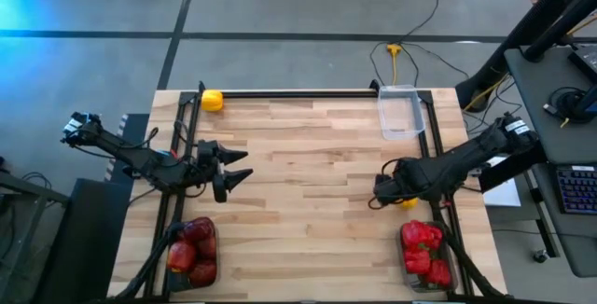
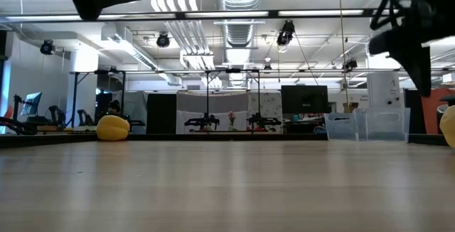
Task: Sort produce into baskets
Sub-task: Put the yellow bell pepper into the transparent bin
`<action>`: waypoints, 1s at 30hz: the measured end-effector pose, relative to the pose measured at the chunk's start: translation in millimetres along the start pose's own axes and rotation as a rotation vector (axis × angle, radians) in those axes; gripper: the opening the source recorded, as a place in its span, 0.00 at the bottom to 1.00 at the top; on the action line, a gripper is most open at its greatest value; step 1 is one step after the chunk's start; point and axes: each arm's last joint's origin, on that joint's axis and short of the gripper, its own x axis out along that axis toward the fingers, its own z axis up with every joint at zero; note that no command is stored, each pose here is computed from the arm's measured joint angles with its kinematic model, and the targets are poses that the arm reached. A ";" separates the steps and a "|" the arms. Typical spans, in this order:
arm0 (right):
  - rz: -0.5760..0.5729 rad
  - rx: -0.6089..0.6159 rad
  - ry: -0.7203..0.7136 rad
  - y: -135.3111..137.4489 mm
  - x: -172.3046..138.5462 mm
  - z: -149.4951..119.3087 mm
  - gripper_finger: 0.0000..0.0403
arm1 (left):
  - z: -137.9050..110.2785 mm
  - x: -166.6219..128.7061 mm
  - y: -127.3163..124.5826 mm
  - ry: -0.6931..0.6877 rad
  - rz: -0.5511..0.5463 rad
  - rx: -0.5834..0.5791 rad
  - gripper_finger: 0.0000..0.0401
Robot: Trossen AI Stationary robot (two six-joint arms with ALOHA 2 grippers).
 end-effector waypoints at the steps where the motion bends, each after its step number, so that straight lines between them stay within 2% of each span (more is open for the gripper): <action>1: -0.018 0.016 -0.009 -1.3 4.2 2.3 0.93 | -1.2 0.0 0.4 0.015 -0.004 0.002 0.84; 6: -0.061 0.083 0.009 -0.9 16.3 6.1 0.93 | -7.8 1.7 1.2 0.081 -0.020 0.008 0.86; 10: -0.147 0.115 0.039 -1.1 27.6 5.0 0.93 | -11.3 2.0 2.1 0.122 -0.028 0.019 0.87; 16: -0.092 0.147 0.070 7.0 46.6 3.3 0.91 | -11.8 3.7 6.0 0.135 -0.001 0.004 0.87; 21: -0.073 0.166 0.109 9.7 62.0 4.6 0.82 | -6.5 8.5 12.9 0.104 0.045 -0.001 0.87; 24: -0.042 0.164 0.089 13.7 57.8 5.9 0.75 | -2.4 10.7 17.5 0.088 0.065 0.030 0.87; 27: -0.011 0.111 0.096 23.5 39.8 10.1 0.70 | 0.8 14.8 22.0 0.130 0.009 0.071 0.87; 30: -0.006 0.068 0.055 35.2 20.8 29.1 0.69 | 6.2 23.4 30.8 0.163 -0.035 0.079 0.87</action>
